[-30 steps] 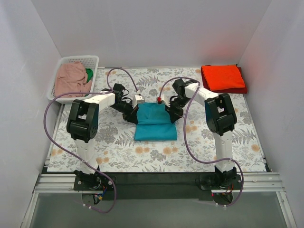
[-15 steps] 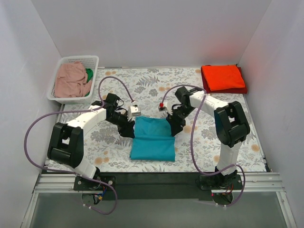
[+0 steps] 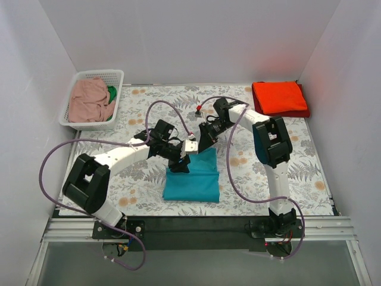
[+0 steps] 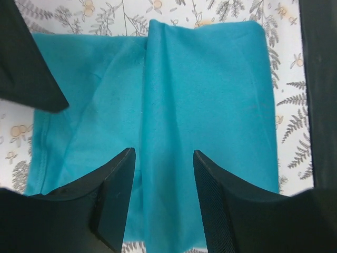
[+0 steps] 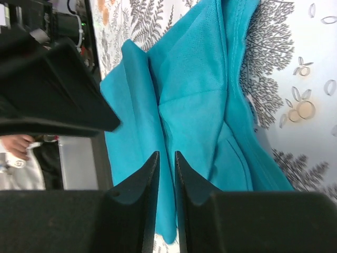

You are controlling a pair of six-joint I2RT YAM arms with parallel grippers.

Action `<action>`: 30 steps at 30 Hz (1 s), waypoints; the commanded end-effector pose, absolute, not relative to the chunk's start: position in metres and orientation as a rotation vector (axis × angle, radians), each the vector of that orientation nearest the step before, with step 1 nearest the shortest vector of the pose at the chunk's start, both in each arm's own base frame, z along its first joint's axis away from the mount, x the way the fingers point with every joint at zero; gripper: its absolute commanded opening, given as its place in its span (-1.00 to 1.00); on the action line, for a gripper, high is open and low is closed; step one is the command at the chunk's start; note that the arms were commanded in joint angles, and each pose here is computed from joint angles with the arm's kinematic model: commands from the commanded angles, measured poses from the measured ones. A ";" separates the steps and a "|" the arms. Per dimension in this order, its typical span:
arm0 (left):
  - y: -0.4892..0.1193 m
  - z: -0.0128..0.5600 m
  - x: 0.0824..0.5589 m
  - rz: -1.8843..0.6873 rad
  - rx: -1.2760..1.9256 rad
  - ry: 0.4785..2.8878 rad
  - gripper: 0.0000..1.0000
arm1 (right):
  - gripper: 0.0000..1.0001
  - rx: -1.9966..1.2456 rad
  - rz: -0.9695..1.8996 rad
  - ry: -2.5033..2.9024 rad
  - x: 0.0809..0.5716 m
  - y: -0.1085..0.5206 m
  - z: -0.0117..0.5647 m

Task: Fold and stack the t-shirts
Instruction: Fold the tshirt

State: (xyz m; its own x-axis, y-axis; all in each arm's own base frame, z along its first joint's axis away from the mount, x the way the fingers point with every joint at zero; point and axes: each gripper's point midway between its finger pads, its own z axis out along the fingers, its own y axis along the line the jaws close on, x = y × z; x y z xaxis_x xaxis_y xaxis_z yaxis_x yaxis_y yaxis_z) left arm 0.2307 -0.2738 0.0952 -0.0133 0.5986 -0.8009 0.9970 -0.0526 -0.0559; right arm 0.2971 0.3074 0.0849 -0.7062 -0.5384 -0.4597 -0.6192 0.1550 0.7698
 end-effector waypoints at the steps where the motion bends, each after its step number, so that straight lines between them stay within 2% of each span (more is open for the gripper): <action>1: -0.287 0.090 0.249 -0.863 1.708 1.621 -0.07 | -0.54 -1.107 1.756 2.278 0.296 0.331 0.106; 12: -0.293 0.044 0.248 -0.811 1.770 1.657 -0.12 | -0.55 -1.061 1.778 2.463 0.279 0.331 0.034; 22: -0.294 0.047 0.237 -0.863 1.794 1.668 -0.78 | -0.56 -1.050 1.768 2.521 0.270 0.325 0.009; 23: -0.296 0.048 0.236 -0.877 1.796 1.668 -0.94 | -0.56 -1.048 1.772 2.523 0.269 0.325 0.008; 24: -0.296 0.049 0.236 -0.879 1.797 1.672 -1.00 | -0.56 -1.045 1.774 2.531 0.267 0.323 0.005; 30: -0.297 0.060 0.247 -0.818 1.803 1.641 -1.00 | -0.57 -1.053 1.775 2.548 0.258 0.318 -0.003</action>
State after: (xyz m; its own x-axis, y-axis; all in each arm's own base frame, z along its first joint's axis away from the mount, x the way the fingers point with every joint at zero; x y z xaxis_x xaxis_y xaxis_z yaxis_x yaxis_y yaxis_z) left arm 0.2352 -0.2880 0.0399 0.0005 0.6775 -0.7355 0.9951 -0.0731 -0.0667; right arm 0.2640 0.3266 0.0238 -0.8057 -0.5393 -0.2449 -0.3860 0.1646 0.9077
